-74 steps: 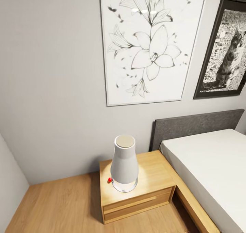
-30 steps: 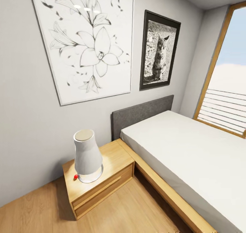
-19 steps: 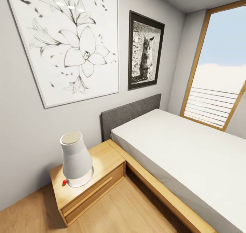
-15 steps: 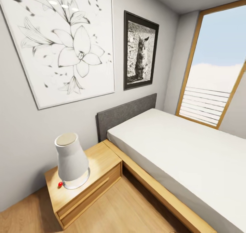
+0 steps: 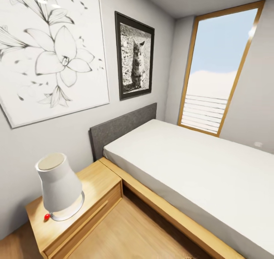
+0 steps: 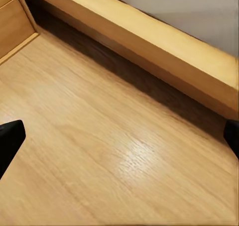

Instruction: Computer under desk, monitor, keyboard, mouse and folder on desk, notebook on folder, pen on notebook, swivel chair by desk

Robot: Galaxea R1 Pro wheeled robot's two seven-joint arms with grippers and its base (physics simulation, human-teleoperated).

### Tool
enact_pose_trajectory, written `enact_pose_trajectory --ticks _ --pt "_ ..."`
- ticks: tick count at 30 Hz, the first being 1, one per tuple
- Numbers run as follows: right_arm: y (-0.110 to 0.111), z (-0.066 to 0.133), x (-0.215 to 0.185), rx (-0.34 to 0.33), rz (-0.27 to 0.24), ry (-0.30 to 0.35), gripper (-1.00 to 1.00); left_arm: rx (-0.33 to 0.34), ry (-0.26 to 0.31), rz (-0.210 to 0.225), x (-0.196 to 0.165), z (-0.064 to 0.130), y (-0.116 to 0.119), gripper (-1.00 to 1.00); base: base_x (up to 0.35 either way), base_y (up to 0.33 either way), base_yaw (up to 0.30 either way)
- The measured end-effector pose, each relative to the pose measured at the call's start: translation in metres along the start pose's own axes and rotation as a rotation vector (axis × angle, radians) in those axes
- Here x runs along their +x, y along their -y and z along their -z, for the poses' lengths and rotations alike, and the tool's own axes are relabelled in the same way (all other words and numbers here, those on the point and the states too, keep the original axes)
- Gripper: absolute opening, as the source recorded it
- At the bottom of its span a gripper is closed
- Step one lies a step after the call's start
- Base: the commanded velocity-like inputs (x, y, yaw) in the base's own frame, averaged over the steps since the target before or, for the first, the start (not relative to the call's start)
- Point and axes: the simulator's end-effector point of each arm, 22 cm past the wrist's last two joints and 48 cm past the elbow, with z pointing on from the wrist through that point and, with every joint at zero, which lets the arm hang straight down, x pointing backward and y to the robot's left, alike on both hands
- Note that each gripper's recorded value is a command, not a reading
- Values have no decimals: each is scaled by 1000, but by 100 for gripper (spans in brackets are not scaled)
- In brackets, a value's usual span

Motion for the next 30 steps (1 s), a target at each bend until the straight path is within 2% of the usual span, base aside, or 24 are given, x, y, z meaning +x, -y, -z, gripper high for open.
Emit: enact_pose_trajectory --ticks 30 --pt "0 0 0 -1 0 0 100 0 -1 0 0 0 0 100 0 0 -300"
